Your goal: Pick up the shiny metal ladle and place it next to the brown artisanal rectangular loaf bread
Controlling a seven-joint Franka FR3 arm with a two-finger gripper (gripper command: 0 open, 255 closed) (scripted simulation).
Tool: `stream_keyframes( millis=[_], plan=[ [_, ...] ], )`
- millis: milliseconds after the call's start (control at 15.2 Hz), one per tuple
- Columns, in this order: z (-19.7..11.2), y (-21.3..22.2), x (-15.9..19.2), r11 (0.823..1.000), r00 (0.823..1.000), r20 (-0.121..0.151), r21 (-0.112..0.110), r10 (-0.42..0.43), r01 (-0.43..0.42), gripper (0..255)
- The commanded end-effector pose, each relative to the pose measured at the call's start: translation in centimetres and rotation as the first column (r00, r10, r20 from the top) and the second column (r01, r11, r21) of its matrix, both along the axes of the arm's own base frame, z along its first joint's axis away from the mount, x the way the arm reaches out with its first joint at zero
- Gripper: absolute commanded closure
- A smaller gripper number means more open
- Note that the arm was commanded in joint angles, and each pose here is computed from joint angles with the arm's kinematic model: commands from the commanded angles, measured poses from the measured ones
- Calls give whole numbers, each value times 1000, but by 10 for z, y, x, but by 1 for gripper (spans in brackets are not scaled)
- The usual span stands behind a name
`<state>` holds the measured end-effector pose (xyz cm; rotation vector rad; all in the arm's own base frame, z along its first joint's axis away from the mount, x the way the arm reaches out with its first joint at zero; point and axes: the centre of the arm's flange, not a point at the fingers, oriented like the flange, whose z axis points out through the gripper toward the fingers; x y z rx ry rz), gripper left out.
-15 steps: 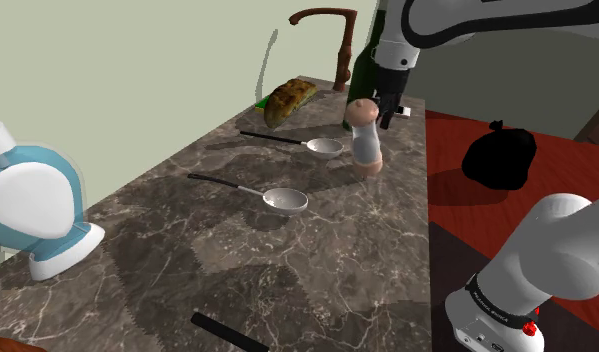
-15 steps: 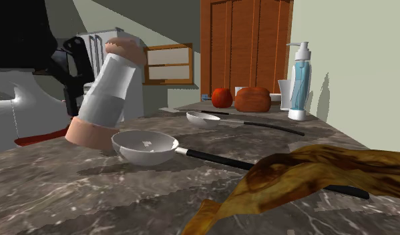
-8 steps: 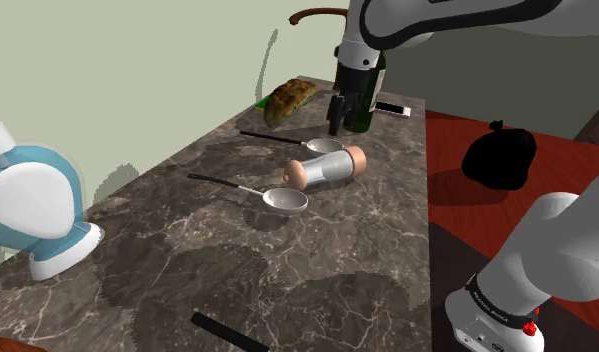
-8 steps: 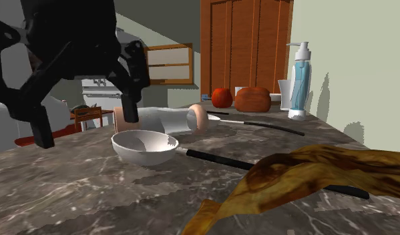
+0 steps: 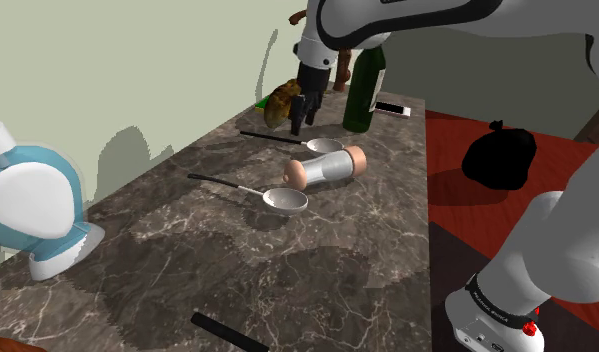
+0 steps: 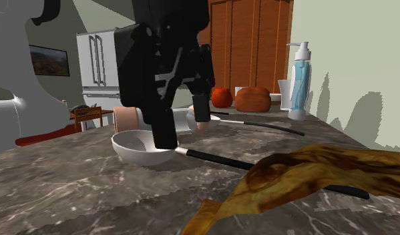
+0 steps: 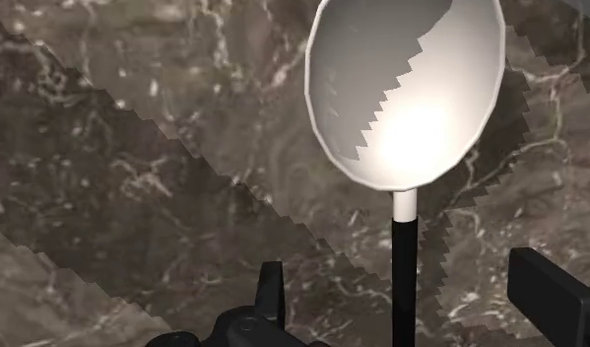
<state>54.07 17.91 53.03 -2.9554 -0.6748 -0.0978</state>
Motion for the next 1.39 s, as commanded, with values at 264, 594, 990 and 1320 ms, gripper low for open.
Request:
stream_keyframes(
  millis=[264, 594, 990, 1320],
  plan=[
    [-18, 27, 22, 999, 999, 19, 15, 48, -49, 0],
    [-42, 30, 23, 999, 999, 19, 15, 48, -49, 0],
    [-42, 30, 23, 999, 999, 19, 15, 48, -49, 0],
    [-42, 30, 23, 999, 999, 19, 15, 48, -49, 255]
  ],
)
